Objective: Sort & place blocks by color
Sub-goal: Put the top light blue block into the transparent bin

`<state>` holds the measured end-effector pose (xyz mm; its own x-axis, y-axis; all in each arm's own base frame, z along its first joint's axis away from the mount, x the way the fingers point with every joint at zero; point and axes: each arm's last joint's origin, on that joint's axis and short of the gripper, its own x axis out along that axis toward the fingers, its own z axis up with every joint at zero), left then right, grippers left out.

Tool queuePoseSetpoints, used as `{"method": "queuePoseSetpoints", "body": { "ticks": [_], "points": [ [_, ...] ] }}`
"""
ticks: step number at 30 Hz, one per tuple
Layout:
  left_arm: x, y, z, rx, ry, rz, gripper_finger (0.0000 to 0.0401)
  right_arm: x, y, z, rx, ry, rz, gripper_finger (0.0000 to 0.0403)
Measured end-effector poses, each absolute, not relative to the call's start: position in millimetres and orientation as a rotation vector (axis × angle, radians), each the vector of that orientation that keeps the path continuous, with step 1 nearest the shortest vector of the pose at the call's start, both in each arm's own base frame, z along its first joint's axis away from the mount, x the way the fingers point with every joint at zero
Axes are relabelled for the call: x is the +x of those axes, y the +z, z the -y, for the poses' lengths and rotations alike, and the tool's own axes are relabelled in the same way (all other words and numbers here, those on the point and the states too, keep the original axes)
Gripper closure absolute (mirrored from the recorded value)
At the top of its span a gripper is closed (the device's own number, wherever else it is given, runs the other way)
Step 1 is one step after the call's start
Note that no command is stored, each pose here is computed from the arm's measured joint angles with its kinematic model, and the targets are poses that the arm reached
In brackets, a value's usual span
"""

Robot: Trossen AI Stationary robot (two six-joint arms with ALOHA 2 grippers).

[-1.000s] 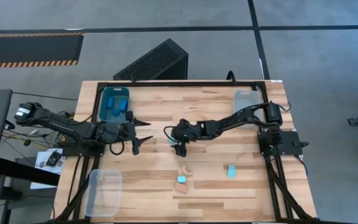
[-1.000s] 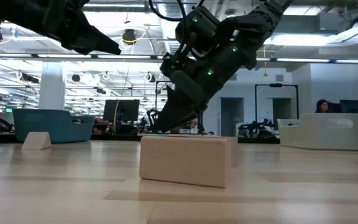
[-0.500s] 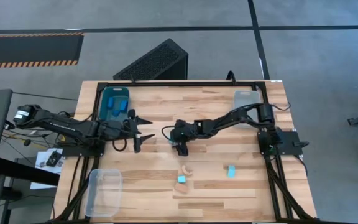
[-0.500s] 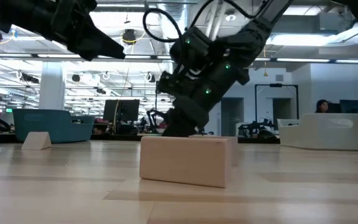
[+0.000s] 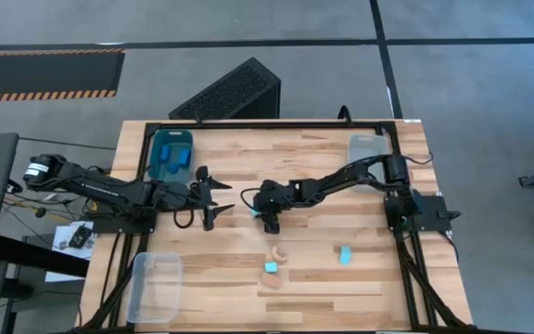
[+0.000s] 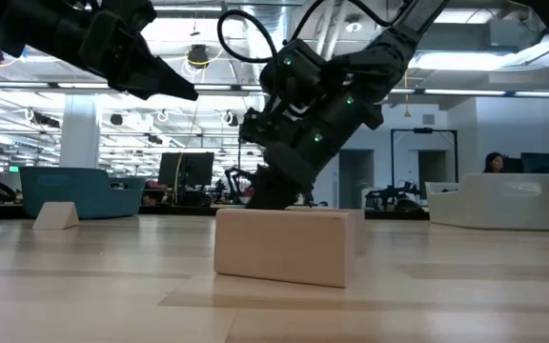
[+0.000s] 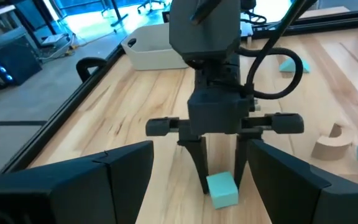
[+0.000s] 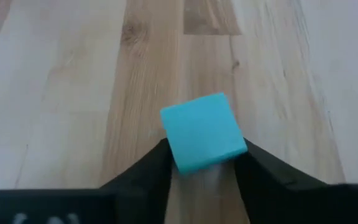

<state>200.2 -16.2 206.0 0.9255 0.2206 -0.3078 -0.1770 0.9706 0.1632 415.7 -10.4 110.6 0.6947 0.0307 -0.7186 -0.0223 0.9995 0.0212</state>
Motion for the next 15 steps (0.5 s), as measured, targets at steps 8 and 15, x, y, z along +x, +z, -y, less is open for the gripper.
{"method": "queuePoseSetpoints", "body": {
  "ticks": [8, 15],
  "points": [
    [200.6, 206.1, 15.4, 0.011, 0.195, -0.318, 0.0151, 422.2, 116.1, -5.3, -0.042, -0.162, -0.692, 0.0271],
    [200.8, 205.0, -1.2, -0.151, 0.295, -0.310, 0.0151, 422.8, 124.6, -29.9, -0.247, -0.401, -0.606, 0.0244]
  ]
}}
